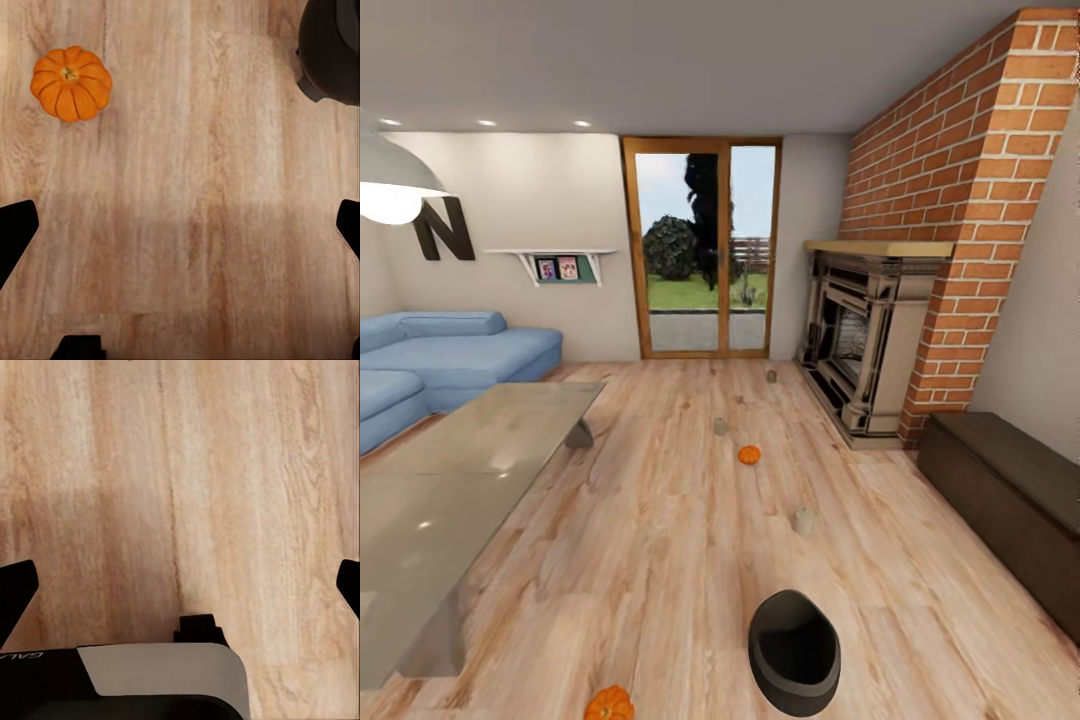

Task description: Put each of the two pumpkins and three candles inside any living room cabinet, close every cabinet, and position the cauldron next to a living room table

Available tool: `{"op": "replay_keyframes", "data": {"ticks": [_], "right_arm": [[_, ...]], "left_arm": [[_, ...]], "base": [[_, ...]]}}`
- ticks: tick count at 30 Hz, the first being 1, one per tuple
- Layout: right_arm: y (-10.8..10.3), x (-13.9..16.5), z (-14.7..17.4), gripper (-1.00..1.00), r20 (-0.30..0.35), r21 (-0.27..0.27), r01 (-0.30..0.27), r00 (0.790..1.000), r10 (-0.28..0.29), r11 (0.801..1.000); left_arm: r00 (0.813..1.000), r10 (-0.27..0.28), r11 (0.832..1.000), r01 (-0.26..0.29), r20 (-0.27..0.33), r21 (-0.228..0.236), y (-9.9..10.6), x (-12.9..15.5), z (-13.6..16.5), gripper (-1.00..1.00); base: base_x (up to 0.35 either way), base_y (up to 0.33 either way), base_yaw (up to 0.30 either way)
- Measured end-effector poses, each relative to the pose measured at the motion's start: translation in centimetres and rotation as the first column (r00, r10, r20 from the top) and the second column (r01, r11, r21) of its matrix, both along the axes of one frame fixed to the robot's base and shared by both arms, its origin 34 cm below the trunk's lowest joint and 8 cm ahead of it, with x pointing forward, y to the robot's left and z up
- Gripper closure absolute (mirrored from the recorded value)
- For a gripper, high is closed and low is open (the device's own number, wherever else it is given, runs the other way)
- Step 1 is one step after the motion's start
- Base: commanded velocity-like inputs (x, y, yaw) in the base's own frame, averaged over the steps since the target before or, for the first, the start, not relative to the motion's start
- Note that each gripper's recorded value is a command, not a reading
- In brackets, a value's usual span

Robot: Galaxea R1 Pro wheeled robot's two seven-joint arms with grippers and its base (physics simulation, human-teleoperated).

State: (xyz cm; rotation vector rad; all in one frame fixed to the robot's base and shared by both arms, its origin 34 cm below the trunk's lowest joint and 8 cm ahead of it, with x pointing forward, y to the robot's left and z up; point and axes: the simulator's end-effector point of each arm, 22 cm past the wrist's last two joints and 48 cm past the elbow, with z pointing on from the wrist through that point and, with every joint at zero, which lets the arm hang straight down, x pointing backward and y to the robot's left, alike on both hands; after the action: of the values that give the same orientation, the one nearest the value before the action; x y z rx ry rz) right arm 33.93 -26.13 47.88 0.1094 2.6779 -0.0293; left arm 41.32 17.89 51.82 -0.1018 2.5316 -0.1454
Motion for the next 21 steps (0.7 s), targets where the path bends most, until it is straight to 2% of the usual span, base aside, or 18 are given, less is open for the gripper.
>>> {"op": "replay_keyframes", "data": {"ticks": [5, 12, 17, 21], "right_arm": [[-0.1, 0.0, 0.0, -1.00, 0.000, -0.003, 0.001, 1.000, -0.001, 1.000], [-0.1, 0.0, 0.0, -1.00, 0.002, -0.016, 0.014, 1.000, -0.014, 1.000], [-0.5, 1.9, 1.3, -1.00, 0.141, -0.027, 0.028, 0.990, -0.024, 0.999], [-0.1, 0.2, 0.7, -1.00, 0.125, -0.011, 0.061, 0.990, -0.059, 0.998]], "left_arm": [[1.000, 0.001, 1.000, -0.001, 0.001, 0.001, 0.1, 0.0, 0.0, -1.00], [1.000, 0.001, 1.000, -0.001, 0.001, 0.002, 0.1, 0.0, 0.0, -1.00], [1.000, 0.004, 1.000, -0.004, 0.001, 0.001, 0.2, 0.0, 0.0, -1.00], [1.000, 0.006, 1.000, -0.006, 0.001, 0.001, 0.3, 0.0, 0.0, -1.00]], "base": [[0.051, -0.181, 0.000], [0.004, -0.015, 0.000], [0.000, 0.000, 0.000], [0.000, 0.000, 0.000]]}}
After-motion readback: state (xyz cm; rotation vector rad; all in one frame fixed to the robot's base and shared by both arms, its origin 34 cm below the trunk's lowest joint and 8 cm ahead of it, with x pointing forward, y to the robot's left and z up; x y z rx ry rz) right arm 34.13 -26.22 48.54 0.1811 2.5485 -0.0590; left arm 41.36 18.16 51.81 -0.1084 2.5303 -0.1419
